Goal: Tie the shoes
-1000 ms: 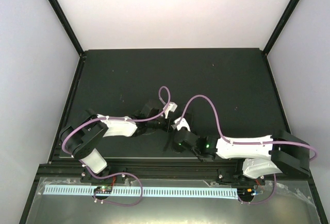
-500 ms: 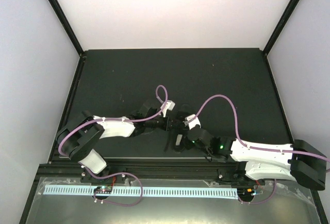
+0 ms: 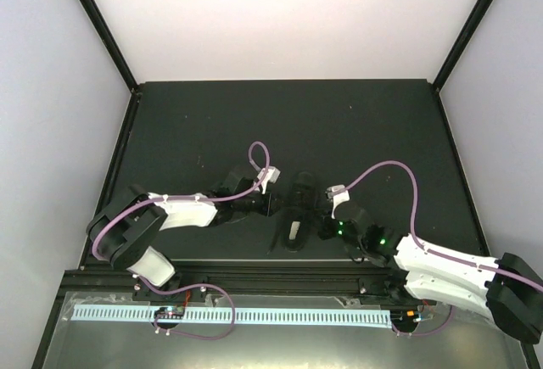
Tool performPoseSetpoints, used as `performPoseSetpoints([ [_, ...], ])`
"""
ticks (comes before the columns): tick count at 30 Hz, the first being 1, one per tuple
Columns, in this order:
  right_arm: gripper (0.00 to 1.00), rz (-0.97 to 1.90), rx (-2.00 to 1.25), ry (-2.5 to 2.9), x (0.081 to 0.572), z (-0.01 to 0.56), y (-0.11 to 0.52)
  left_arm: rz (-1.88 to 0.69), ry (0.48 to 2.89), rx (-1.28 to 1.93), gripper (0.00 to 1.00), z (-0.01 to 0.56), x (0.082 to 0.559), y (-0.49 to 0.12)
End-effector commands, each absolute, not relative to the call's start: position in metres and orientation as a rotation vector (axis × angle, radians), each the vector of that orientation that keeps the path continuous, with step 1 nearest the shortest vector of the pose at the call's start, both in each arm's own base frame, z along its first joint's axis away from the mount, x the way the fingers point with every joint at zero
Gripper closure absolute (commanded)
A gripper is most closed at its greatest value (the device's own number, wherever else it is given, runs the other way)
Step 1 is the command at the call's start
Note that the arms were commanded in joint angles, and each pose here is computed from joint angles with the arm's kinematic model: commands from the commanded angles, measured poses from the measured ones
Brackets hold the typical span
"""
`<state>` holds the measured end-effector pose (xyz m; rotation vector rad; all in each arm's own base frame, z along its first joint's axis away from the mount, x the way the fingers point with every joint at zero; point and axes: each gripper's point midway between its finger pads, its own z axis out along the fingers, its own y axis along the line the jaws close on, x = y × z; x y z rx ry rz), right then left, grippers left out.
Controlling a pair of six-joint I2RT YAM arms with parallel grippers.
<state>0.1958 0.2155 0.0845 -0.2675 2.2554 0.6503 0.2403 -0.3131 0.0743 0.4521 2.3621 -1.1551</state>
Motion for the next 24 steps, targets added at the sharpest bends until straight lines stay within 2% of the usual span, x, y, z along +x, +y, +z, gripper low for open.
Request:
performPoseSetpoints([
  [1,0.98,0.718,-0.187,2.267,0.198,0.082,0.209,-1.081,2.351,0.422,0.98,0.074,0.249,-0.299],
  [24,0.98,0.664,0.008,2.323,0.208,0.064,0.171,-0.964,2.352,0.296,0.98,0.067,0.257,-0.251],
])
